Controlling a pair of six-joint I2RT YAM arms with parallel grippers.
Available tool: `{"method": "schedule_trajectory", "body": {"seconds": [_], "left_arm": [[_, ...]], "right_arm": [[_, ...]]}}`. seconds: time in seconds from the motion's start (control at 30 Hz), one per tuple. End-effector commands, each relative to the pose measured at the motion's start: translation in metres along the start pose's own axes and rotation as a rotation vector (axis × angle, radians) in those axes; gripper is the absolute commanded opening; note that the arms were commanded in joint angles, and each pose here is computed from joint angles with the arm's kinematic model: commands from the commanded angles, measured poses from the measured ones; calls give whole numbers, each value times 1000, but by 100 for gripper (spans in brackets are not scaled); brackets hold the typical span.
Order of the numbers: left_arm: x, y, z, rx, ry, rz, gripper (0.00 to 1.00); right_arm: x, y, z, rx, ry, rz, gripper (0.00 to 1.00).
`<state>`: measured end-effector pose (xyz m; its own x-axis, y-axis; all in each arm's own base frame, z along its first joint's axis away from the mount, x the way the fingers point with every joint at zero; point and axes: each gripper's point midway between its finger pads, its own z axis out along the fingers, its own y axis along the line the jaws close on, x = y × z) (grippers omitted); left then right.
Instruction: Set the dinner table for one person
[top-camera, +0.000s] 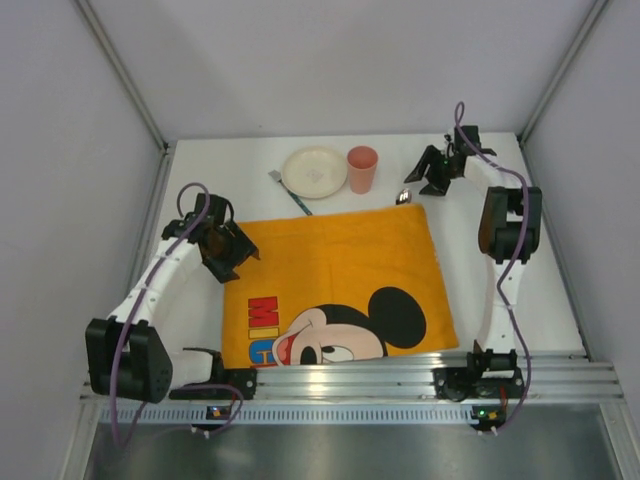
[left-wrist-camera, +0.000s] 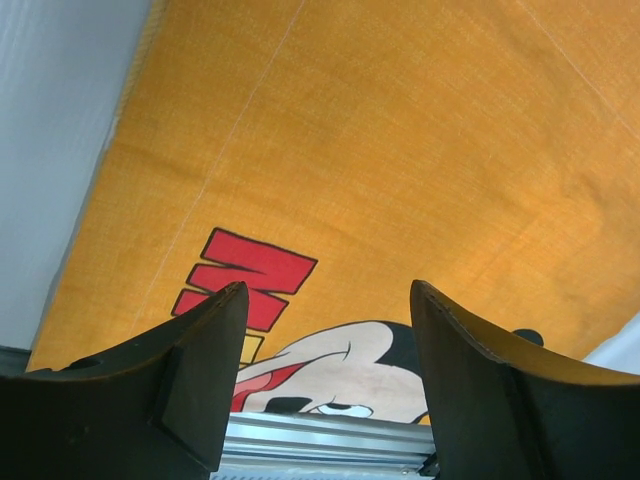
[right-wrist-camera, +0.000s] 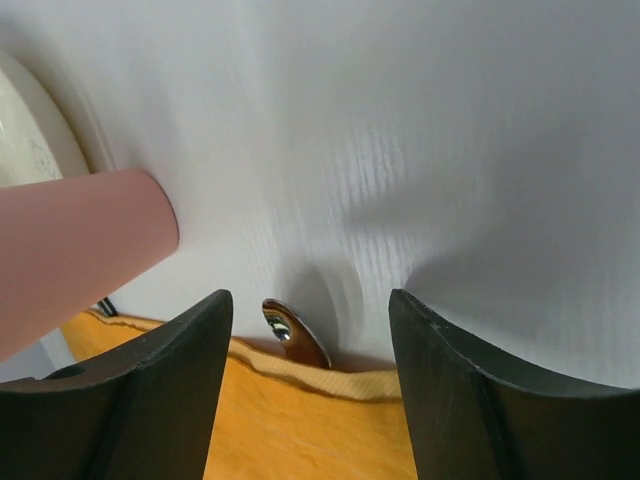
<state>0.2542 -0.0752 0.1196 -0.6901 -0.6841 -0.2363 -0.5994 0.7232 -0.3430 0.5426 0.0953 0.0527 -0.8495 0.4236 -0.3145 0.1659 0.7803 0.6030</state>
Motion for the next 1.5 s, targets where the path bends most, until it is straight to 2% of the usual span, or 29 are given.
{"method": "schedule_trajectory", "body": {"seconds": [0.0, 0.17, 0.3, 0.57, 0.73, 0.83, 1.07, 1.2, 1.37, 1.4, 1.47], "left_arm": [[-25, -34, -3, 91, -56, 55, 71], [-29, -34, 7, 63, -51, 88, 70], [-27, -31, 12, 52, -39, 97, 70], [-24, -26, 14, 45, -33, 111, 70], [-22, -24, 10, 47, -37, 114, 69], [-22, -23, 8, 51, -41, 116, 70], [-19, -22, 4, 60, -43, 114, 69], [-18, -20, 3, 62, -46, 116, 69], [-19, -20, 3, 59, -57, 122, 69], [-20, -19, 3, 57, -62, 123, 69], [-21, -21, 3, 61, -65, 126, 69]], "right_arm": [[8, 25, 19, -62, 17, -33, 62], [33, 27, 26, -50, 60, -53, 54], [45, 16, 27, -25, 69, -50, 37], [53, 2, 31, 19, 78, -52, 13], [38, 7, 25, 26, 35, -78, 0], [10, 15, 10, 29, -43, -92, 0], [-70, 36, -56, 83, -307, -136, 0], [-103, 71, -117, 85, -471, -213, 0], [-108, 113, -194, 52, -608, -347, 0], [-106, 130, -223, 24, -657, -381, 0], [-94, 135, -238, 5, -661, -420, 0]]}}
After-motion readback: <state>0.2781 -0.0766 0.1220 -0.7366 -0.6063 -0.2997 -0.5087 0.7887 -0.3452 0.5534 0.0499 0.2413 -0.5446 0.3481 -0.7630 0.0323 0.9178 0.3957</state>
